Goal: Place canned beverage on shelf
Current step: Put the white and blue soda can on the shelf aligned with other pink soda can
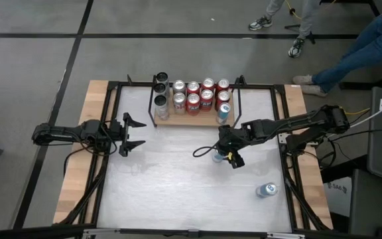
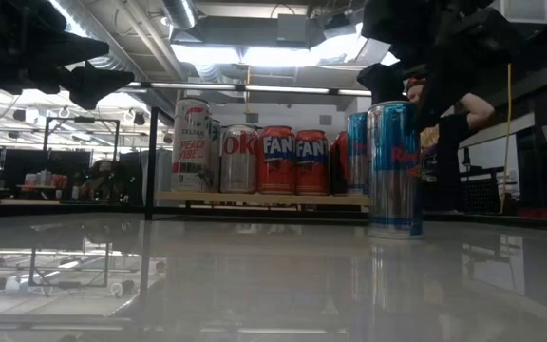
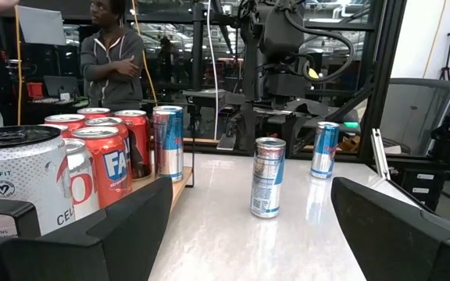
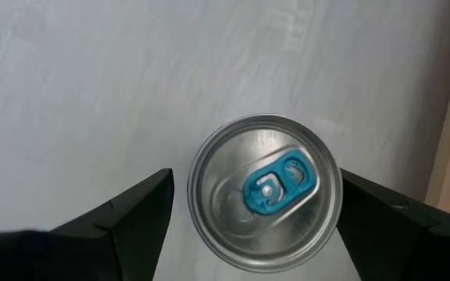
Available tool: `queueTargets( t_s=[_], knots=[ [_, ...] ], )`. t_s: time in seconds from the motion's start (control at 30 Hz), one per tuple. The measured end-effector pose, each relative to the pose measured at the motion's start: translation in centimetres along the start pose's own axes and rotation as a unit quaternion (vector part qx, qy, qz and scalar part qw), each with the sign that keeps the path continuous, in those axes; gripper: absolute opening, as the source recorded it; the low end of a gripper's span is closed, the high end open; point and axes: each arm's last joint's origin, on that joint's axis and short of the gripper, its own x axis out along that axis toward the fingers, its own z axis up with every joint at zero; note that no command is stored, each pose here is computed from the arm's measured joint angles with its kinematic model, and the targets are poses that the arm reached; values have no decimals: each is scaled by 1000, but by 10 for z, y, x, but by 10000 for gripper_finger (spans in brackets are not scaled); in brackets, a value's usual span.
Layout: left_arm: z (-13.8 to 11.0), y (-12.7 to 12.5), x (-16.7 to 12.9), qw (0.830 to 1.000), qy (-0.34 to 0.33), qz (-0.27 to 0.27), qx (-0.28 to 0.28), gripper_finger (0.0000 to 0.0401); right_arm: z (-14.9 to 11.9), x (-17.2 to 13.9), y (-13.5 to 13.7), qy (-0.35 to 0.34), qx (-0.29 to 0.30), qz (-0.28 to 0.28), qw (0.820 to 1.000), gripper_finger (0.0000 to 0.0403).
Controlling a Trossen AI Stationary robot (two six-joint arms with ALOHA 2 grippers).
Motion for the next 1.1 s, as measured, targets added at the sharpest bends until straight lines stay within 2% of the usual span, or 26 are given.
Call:
queueTargets(
  t_s=[0.2,0.43,0.5,0.6,0.8,0.93,1.1],
  knots=[
    [0,0,0,1000,0,0,0,345,4,0,-1,-19,-1,-4,1000,305],
    [0,0,0,1000,0,0,4,345,4,0,-1,-20,-1,-5,1000,228],
    [0,0,0,1000,0,0,4,345,4,-1,-1,-20,-1,-5,1000,217],
    [0,0,0,1000,0,0,4,345,4,-1,-1,-20,-1,-5,1000,217],
    [0,0,0,1000,0,0,4,345,6,0,-1,-33,2,-8,999,243],
    [0,0,0,1000,0,0,4,345,13,-5,-4,-53,2,-13,998,231],
    [0,0,0,1000,0,0,4,345,26,-22,-21,-86,30,-26,996,221]
  ],
)
